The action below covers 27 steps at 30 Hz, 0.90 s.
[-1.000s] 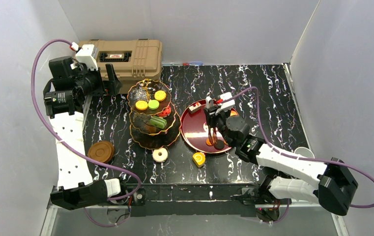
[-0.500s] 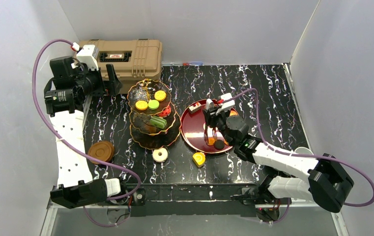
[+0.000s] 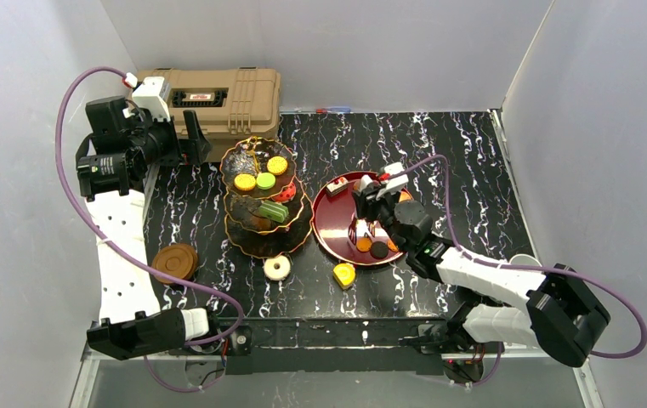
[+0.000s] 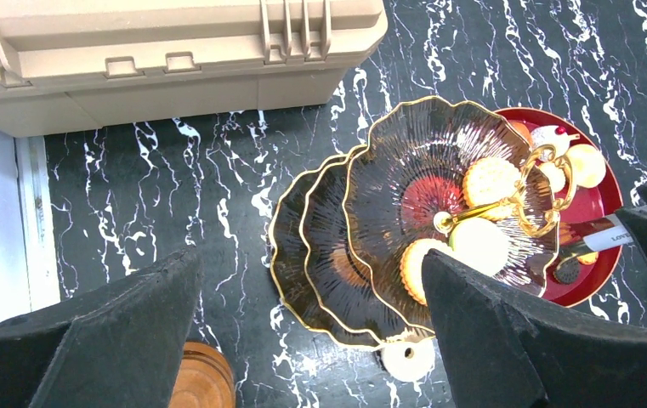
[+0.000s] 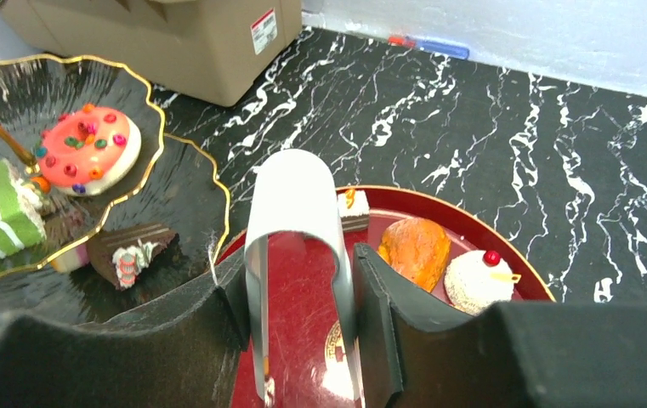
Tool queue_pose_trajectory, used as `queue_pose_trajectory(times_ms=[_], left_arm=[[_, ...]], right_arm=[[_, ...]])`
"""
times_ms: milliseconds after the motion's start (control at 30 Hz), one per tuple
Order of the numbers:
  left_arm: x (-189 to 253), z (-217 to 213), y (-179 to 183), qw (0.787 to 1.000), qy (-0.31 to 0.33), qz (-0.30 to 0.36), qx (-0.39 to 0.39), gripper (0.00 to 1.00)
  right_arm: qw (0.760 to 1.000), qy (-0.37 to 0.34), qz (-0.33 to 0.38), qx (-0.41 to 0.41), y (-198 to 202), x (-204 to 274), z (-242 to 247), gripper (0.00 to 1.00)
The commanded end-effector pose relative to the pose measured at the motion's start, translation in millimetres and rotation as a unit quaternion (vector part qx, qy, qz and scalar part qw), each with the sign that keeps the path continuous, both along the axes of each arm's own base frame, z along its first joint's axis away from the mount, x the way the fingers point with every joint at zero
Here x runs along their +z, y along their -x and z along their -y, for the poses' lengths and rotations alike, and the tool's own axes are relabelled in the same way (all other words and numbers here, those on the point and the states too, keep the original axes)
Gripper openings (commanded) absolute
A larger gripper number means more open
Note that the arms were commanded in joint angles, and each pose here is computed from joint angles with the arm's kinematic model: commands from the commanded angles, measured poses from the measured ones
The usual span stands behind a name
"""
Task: Serve the afternoon tea
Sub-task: Pick up the desert from the tray.
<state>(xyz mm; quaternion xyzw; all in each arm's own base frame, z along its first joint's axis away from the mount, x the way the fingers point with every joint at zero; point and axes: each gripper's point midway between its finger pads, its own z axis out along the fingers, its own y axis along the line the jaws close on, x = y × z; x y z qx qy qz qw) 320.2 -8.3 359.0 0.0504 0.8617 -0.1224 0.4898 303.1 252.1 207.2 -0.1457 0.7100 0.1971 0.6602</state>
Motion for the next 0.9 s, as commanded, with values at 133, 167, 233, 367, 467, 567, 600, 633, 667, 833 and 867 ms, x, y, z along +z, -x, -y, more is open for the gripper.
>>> queue_pose_trajectory(times_ms=[133, 167, 233, 367, 467, 567, 600, 633, 667, 833, 867], left_arm=[[13.7, -0.8, 1.8, 1.000, -0.004, 0.016, -0.002, 0.99], [13.4, -0.9, 1.5, 1.000, -0.003, 0.015, -0.002, 0.99], [13.5, -0.9, 1.6, 1.000, -0.002, 0.015, -0.001, 0.99], [13.6, -0.9, 1.7, 1.000, -0.003, 0.015, -0.001, 0.99], [14.5, -0.6, 1.8, 1.000, -0.002, 0.016, -0.001, 0.99], [14.5, 0.0, 1.5, 1.000, 0.001, 0.015, -0.001, 0.99], [14.8, 0.2, 1.6, 1.000, 0.002, 0.016, -0.001, 0.99], [14.9, 0.5, 1.8, 1.000, 0.002, 0.016, -0.001, 0.99], [15.2, 0.7, 1.7, 1.000, 0.002, 0.016, -0.002, 0.99], [17.2, -0.2, 2.0, 1.000, 0.000, 0.019, 0.000, 0.99], [17.8, -0.5, 1.7, 1.000, -0.001, 0.020, 0.000, 0.99]], right_arm=[[1.000, -0.018, 0.008, 0.009, 5.5, 0.2, 2.1, 0.53], [1.000, -0.016, 0.008, 0.007, 6.0, -1.4, 3.7, 0.53], [1.000, -0.013, 0.005, 0.004, 7.4, -4.1, 6.8, 0.53], [1.000, -0.018, 0.004, 0.003, 12.8, 0.2, 13.0, 0.50], [1.000, -0.015, -0.001, 0.008, 18.9, 1.6, 16.5, 0.49], [1.000, -0.015, -0.009, 0.015, 24.9, 2.5, 18.6, 0.49], [1.000, -0.016, -0.011, 0.019, 26.8, 2.2, 18.6, 0.49], [1.000, -0.017, -0.013, 0.020, 28.1, 2.0, 19.1, 0.49], [0.999, -0.017, -0.017, 0.024, 29.7, 0.7, 18.6, 0.49], [0.999, -0.011, -0.033, 0.035, 34.6, -10.8, 16.9, 0.51], [0.999, -0.011, -0.036, 0.036, 35.3, -13.8, 16.7, 0.51]])
